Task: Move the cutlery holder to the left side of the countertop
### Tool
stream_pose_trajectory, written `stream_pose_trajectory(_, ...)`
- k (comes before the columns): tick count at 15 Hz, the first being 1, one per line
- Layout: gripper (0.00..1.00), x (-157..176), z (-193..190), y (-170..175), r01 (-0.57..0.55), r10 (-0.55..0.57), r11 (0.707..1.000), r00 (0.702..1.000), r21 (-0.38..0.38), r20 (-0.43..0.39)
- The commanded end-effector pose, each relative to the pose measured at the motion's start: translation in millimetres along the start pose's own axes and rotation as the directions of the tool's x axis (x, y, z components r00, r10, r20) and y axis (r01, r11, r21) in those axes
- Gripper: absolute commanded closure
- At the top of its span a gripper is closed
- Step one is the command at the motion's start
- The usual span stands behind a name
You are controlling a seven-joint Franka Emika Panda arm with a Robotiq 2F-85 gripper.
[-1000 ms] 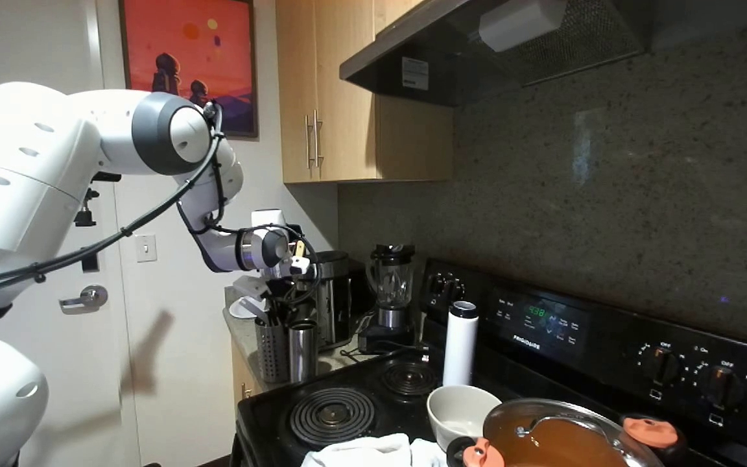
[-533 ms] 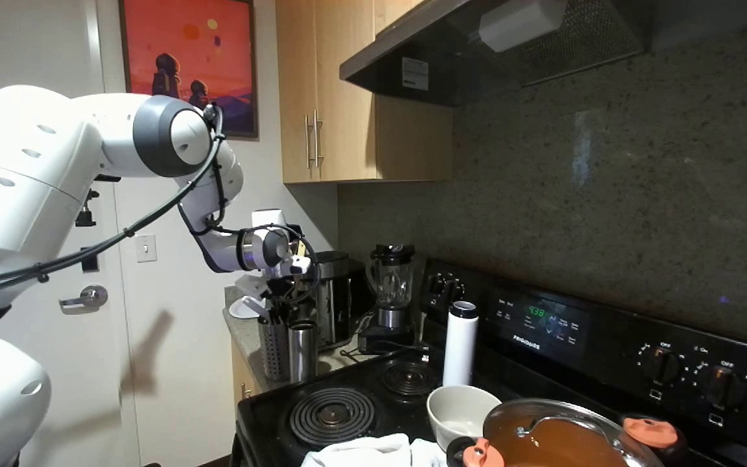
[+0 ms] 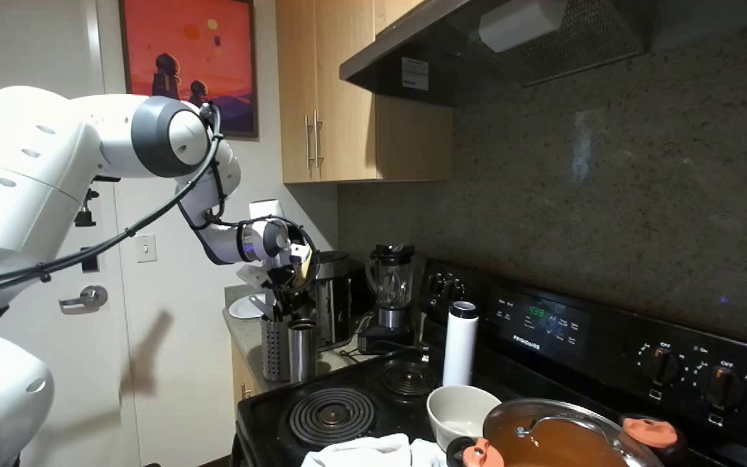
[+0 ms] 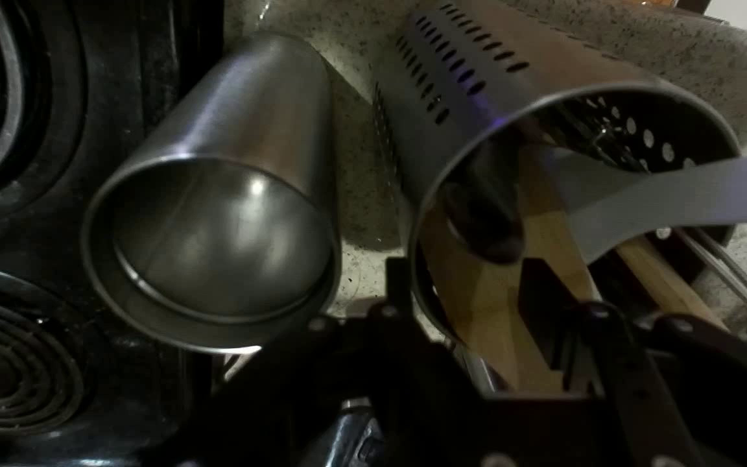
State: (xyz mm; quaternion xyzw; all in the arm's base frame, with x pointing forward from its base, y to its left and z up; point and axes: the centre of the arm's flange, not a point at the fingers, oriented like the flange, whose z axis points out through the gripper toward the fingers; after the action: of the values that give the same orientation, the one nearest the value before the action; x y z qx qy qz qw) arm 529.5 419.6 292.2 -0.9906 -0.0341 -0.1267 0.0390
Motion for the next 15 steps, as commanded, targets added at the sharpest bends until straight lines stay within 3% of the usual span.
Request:
stream_pose_trajectory(1, 0.21, 3, -6, -7, -0.012, 0.011, 1.000, 0.999, -0.010, -0.044)
stream_pose_trajectory(4, 0.00, 5, -12, -8, -0.017, 0.016, 1.000, 0.998, -0.008, -0.059)
stream_pose_trajectory(15, 0.00, 41, -94, 23, -0.085, 0.087, 0.996, 0.992, 0.022, -0.091)
